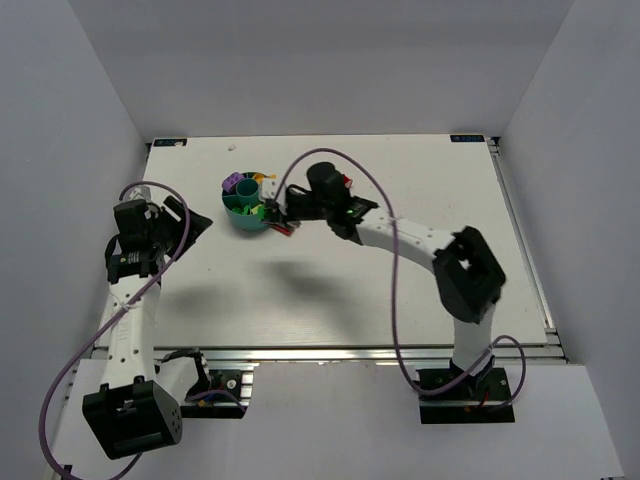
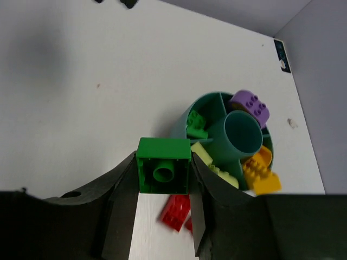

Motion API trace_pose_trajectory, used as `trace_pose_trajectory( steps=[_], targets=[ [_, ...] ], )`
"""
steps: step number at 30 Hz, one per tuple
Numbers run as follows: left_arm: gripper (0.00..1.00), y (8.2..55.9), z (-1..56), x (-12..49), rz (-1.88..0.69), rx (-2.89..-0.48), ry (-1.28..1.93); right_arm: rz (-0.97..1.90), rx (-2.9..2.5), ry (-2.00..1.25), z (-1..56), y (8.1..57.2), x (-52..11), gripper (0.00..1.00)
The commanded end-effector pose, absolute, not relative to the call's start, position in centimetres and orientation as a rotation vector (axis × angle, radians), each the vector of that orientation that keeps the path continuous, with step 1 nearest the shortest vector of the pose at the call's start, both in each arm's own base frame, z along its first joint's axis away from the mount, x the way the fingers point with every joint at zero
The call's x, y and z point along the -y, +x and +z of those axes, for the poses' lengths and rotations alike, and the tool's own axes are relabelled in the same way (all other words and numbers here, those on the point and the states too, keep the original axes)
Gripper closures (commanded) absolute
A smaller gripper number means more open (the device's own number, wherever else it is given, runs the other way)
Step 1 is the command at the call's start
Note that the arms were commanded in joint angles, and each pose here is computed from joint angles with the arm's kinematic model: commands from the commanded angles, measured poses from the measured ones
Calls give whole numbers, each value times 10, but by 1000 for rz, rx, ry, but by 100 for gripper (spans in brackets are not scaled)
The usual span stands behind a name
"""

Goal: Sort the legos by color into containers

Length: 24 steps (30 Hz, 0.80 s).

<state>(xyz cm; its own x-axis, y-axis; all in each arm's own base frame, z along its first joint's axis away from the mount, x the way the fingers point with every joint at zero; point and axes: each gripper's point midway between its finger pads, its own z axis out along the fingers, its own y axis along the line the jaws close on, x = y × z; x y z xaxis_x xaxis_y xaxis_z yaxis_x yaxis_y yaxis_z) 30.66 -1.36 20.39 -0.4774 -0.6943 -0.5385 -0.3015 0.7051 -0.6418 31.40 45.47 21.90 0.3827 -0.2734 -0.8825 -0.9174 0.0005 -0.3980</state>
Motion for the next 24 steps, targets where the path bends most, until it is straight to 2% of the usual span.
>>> trace_pose_trajectory(
  steps=[1, 3, 5, 6, 8, 12, 24],
  targets=[
    [24, 296, 208, 1, -488, -2063, -782, 657, -997, -1329, 270, 351, -508, 100],
    [23, 292, 212, -8, -429, -2046, -810, 620, -1063, -1266, 252, 372, -528, 100],
    [24, 293, 218, -12, -406, -2029, -813, 595, -1047, -1195, 269, 381, -545, 100],
    [24, 293, 219, -14, -390, -2025, -819, 597, -1069, -1191, 253, 386, -554, 100],
    [24, 294, 220, -16, -375, -2032, -819, 587, -1036, -1138, 265, 388, -566, 100],
    [24, 295, 210, -17, -369, -2056, -830, 566, -1042, -1101, 247, 398, -584, 100],
    [24, 293, 201, -15, -369, -2079, -840, 539, -1100, -1078, 216, 407, -585, 97]
  ],
)
